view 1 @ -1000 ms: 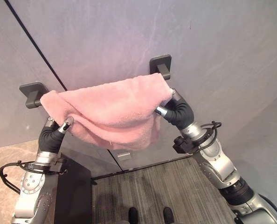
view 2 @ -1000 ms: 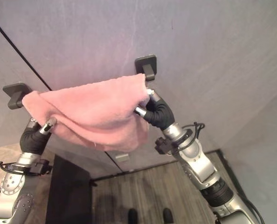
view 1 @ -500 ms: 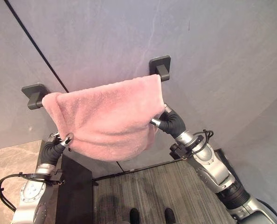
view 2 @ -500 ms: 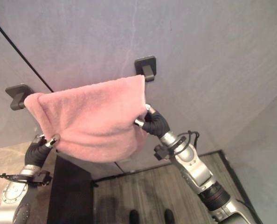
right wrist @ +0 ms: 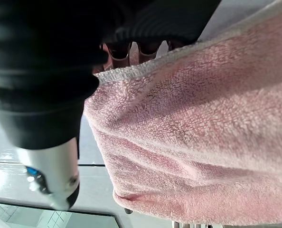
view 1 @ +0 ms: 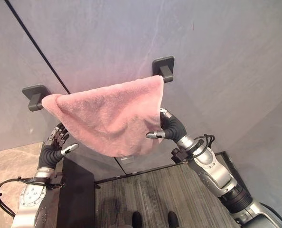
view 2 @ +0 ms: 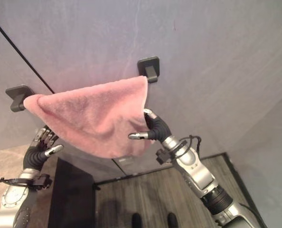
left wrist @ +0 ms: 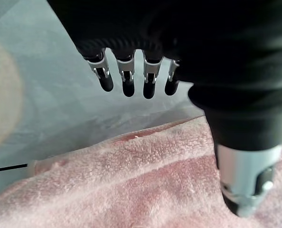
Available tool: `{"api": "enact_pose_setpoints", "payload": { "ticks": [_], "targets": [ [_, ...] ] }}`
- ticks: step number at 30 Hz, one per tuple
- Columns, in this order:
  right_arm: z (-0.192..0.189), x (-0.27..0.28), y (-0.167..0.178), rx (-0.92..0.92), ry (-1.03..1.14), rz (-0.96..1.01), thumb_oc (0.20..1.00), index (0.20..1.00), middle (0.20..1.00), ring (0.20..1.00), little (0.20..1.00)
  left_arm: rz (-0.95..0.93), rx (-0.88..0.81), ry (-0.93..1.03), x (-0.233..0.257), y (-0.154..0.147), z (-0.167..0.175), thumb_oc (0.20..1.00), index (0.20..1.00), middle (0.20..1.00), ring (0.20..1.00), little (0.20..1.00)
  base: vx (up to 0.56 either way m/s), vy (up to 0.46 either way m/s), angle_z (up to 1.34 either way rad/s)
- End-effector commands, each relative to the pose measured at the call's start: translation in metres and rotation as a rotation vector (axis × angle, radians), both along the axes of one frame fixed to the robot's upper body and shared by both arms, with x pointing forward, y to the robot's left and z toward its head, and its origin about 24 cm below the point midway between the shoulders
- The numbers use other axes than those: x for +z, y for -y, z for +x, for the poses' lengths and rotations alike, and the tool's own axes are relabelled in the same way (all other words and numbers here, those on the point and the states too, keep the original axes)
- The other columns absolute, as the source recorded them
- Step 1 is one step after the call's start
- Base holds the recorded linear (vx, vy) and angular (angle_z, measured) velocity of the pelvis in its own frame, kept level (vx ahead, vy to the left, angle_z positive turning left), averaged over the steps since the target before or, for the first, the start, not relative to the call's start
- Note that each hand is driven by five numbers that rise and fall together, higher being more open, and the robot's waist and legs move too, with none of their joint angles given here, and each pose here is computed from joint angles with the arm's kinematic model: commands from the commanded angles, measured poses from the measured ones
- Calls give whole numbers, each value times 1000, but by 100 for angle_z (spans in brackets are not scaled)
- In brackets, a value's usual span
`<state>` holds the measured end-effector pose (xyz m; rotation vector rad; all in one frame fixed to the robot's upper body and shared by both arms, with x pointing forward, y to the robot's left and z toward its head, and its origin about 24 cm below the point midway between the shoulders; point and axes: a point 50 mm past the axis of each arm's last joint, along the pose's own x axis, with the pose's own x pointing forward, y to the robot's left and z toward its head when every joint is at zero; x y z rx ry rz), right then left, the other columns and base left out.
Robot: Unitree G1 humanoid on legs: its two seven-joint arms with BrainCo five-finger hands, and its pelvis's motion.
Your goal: Put brush and paste in cup on sink, flatten towel.
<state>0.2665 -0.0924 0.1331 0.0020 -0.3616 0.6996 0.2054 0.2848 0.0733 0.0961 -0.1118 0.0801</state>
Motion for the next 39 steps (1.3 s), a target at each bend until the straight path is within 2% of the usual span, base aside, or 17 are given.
{"api": "enact_pose_setpoints", "payload": {
  "ticks": [1, 5, 14, 22, 29, 30, 32, 33, 35, 39],
  "targets": [
    [-4, 16, -2, -8, 93, 53, 1000, 1000, 1000, 1000, 1000, 158, 40, 104, 33, -20, 7, 1000, 1000, 1000, 1000, 1000, 0, 0, 0],
    [-7, 28, 12, -67, 177, 27, 1000, 1000, 1000, 1000, 1000, 158, 86, 140, 39, -28, 3, 1000, 1000, 1000, 1000, 1000, 0, 0, 0],
    [-19, 63, 33, -114, 372, 18, 1000, 1000, 1000, 1000, 1000, 91, 83, 230, 50, -22, 4, 1000, 1000, 1000, 1000, 1000, 0, 0, 0],
    [-18, 60, 35, -102, 357, -8, 1000, 1000, 1000, 1000, 1000, 11, 38, 267, 54, -15, 5, 1000, 1000, 1000, 1000, 1000, 0, 0, 0],
    [-5, 18, 13, 39, 82, -9, 1000, 1000, 1000, 1000, 1000, -86, -51, 259, 51, -3, 14, 1000, 1000, 1000, 1000, 1000, 0, 0, 0],
    [1, 8, -3, 97, 25, -24, 1000, 1000, 1000, 1000, 1000, -77, -64, 259, 52, -1, 17, 1000, 1000, 1000, 1000, 1000, 0, 0, 0],
    [2, 6, -14, 141, 10, -35, 1000, 1000, 1000, 1000, 1000, -76, -70, 265, 54, 0, 18, 1000, 1000, 1000, 1000, 1000, 0, 0, 0],
    [9, -5, -37, 223, -40, -106, 1000, 1000, 1000, 1000, 1000, -96, -85, 267, 56, 0, 22, 1000, 1000, 1000, 1000, 1000, -38, 21, -2],
    [12, -12, -48, 242, -21, -217, 1000, 1000, 1000, 1000, 1000, -94, -103, 267, 58, -1, 24, 1000, 1000, 1000, 1000, 1000, -21, 13, -1],
    [16, -27, -50, 216, -39, -293, 1000, 1000, 1000, 1000, 1000, -85, -106, 272, 62, -2, 24, 1000, 1000, 1000, 1000, 1000, -14, 5, 3]
  ]
}}
